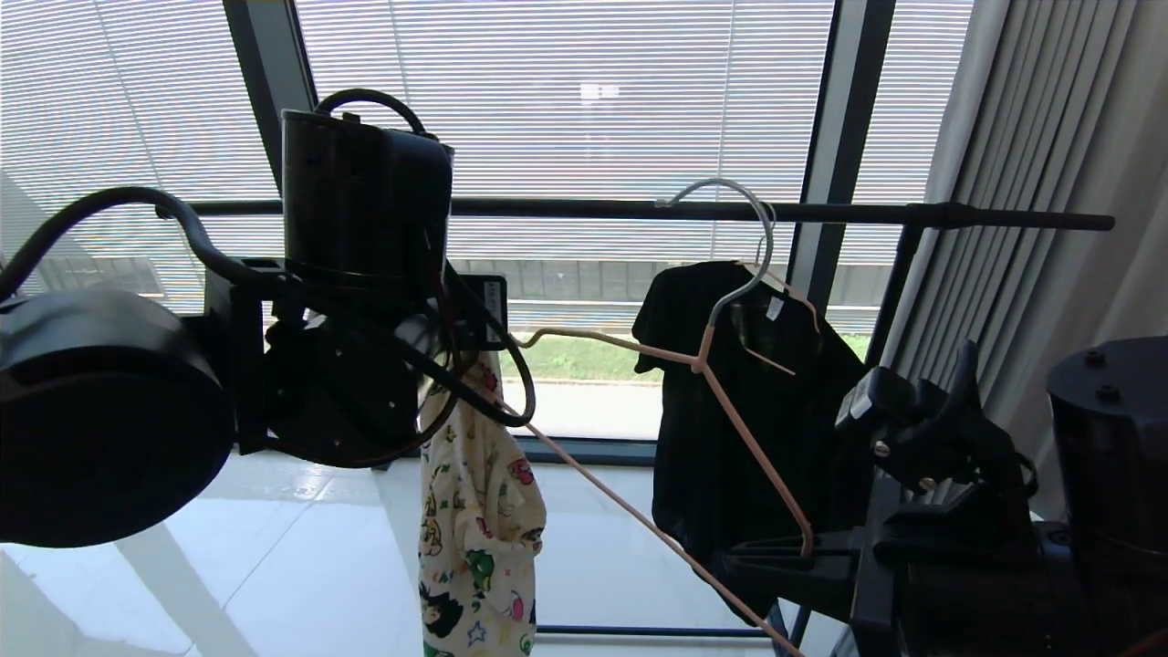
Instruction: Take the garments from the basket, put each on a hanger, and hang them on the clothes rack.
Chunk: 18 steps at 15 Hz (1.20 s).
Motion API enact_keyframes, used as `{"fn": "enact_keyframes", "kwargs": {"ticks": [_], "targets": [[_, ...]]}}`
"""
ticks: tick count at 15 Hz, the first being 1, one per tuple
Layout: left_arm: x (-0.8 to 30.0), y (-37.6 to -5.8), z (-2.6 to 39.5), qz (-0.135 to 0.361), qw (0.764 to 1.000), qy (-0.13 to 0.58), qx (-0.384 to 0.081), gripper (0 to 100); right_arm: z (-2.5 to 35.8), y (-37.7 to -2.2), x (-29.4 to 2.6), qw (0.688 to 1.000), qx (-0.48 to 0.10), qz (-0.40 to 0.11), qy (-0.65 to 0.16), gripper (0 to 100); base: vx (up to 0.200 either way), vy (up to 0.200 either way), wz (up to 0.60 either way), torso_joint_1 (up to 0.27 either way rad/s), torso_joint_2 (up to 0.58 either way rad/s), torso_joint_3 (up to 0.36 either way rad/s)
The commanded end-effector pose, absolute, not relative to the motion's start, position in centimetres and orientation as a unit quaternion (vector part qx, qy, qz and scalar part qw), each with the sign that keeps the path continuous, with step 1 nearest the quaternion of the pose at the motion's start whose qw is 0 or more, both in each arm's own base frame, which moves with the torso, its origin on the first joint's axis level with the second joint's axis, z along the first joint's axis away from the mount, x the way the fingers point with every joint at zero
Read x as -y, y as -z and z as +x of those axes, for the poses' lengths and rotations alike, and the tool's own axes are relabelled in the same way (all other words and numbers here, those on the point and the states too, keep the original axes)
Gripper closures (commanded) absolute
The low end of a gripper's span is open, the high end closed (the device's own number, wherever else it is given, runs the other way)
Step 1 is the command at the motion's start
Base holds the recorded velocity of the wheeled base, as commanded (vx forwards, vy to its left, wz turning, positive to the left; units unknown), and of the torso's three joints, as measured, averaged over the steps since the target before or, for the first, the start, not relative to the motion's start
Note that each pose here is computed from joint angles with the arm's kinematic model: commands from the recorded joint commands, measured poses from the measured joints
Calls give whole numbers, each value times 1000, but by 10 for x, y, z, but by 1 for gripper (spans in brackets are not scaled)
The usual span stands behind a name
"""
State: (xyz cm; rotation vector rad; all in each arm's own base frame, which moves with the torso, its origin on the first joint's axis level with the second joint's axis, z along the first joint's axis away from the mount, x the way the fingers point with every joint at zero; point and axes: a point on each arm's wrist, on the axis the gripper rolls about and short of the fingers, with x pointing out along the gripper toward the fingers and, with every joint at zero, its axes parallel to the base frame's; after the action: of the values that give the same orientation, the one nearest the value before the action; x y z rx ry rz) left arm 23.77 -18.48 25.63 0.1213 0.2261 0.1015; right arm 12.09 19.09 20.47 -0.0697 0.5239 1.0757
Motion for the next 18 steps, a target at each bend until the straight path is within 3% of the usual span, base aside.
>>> {"fn": "enact_keyframes", "kwargs": {"ticks": [1, 8, 16, 17, 18], "targets": [[195, -260, 225, 58, 992, -26, -106, 100, 129, -202, -202, 828, -251, -35, -501, 100, 0, 0, 0, 0, 0, 0], [228, -274, 173, 37, 992, 81, -86, 100, 143, -205, -223, 838, -235, -25, -491, 100, 0, 0, 0, 0, 0, 0], [237, -284, 151, 18, 989, 124, -74, 100, 143, -207, -223, 840, -231, -23, -491, 100, 0, 0, 0, 0, 0, 0], [235, -286, 149, 17, 989, 125, -72, 0, 143, -207, -223, 840, -231, -23, -490, 100, 0, 0, 0, 0, 0, 0], [235, -288, 148, 14, 989, 128, -71, 0, 143, -207, -223, 843, -229, -24, -486, 100, 0, 0, 0, 0, 0, 0]]}}
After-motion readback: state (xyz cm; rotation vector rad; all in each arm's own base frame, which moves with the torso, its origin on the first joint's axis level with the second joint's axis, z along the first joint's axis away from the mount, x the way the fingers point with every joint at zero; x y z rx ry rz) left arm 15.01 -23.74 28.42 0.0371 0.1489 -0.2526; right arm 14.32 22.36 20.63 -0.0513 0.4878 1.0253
